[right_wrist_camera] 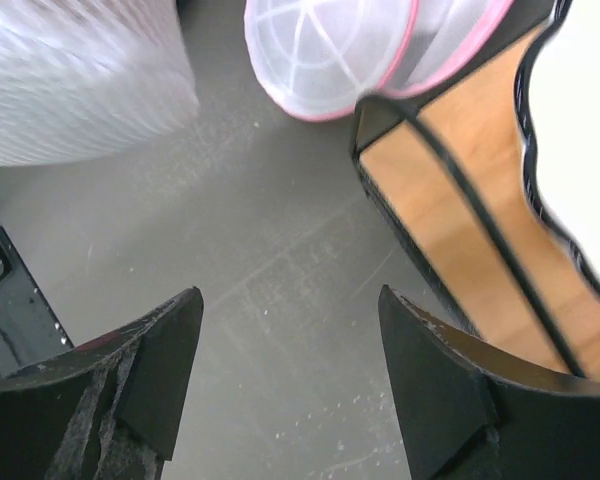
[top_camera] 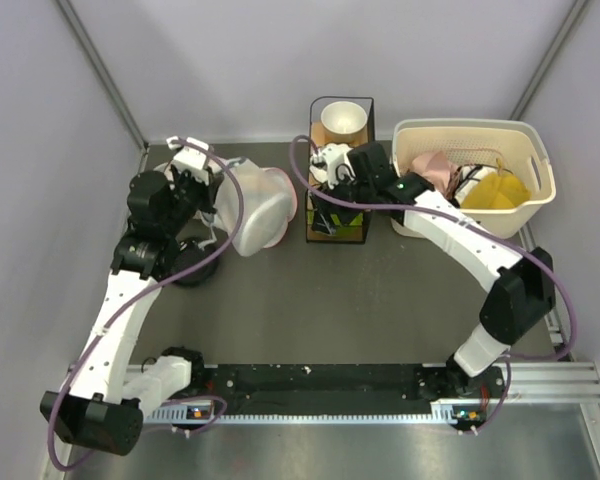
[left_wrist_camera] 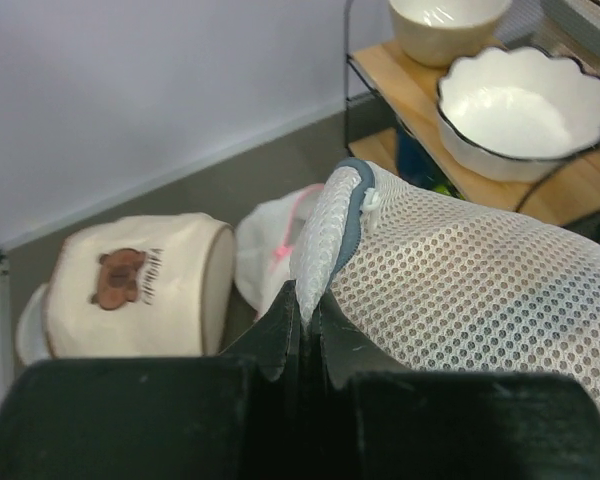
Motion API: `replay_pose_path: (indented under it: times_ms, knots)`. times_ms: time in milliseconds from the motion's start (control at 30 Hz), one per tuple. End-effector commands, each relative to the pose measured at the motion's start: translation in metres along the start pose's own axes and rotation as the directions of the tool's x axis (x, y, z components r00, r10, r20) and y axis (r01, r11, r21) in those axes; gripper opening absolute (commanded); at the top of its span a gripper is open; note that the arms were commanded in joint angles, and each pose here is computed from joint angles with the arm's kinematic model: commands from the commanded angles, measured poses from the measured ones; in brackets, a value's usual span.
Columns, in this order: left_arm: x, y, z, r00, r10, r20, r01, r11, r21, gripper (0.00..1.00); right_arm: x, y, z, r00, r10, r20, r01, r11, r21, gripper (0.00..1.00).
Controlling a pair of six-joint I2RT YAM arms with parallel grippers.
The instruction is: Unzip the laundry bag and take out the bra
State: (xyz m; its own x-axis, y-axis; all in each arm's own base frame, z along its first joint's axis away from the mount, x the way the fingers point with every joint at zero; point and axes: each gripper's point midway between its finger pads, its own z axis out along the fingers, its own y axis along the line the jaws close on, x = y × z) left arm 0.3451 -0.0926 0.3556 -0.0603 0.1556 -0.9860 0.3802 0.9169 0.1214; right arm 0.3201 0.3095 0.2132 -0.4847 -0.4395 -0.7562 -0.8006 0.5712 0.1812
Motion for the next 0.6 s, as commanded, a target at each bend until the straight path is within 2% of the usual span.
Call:
replay_pose_path:
  times_ms: [0,233,333,367,433,500,567]
  knots:
    - [0.001,-0.038,-0.001,0.991,-0.058,0.123,0.034,0.981,0.189,0.00,-0.017,0.017,-0.036,0.990,0.042,0.135,-0.043,0.999,0.006,0.73]
    - [0.043,-0.076,-0.012,0.993,-0.062,0.095,0.030,0.950,0.310,0.00,0.015,0.029,-0.075,0.962,0.174,0.209,-0.193,0.978,0.074,0.77]
    - [0.052,-0.090,-0.022,0.989,-0.057,0.134,0.005,0.934,0.358,0.00,0.037,0.033,-0.080,0.947,0.230,0.227,-0.252,0.964,0.078,0.77]
    - [0.041,-0.093,-0.028,0.980,-0.055,0.192,-0.019,0.930,0.366,0.00,0.031,0.035,-0.087,0.933,0.231,0.275,-0.257,0.964,0.065,0.77]
    - [0.052,-0.104,-0.033,0.979,-0.088,0.183,0.005,0.912,0.411,0.00,0.042,0.036,-0.084,0.915,0.285,0.286,-0.312,0.949,0.053,0.77]
    - [0.059,-0.115,-0.034,0.979,-0.103,0.174,0.014,0.892,0.452,0.00,0.035,0.040,-0.085,0.888,0.312,0.337,-0.336,0.942,0.012,0.77]
    - [0.064,-0.129,-0.033,0.981,-0.113,0.157,0.020,0.867,0.497,0.00,0.038,0.045,-0.081,0.869,0.359,0.340,-0.372,0.928,-0.029,0.76]
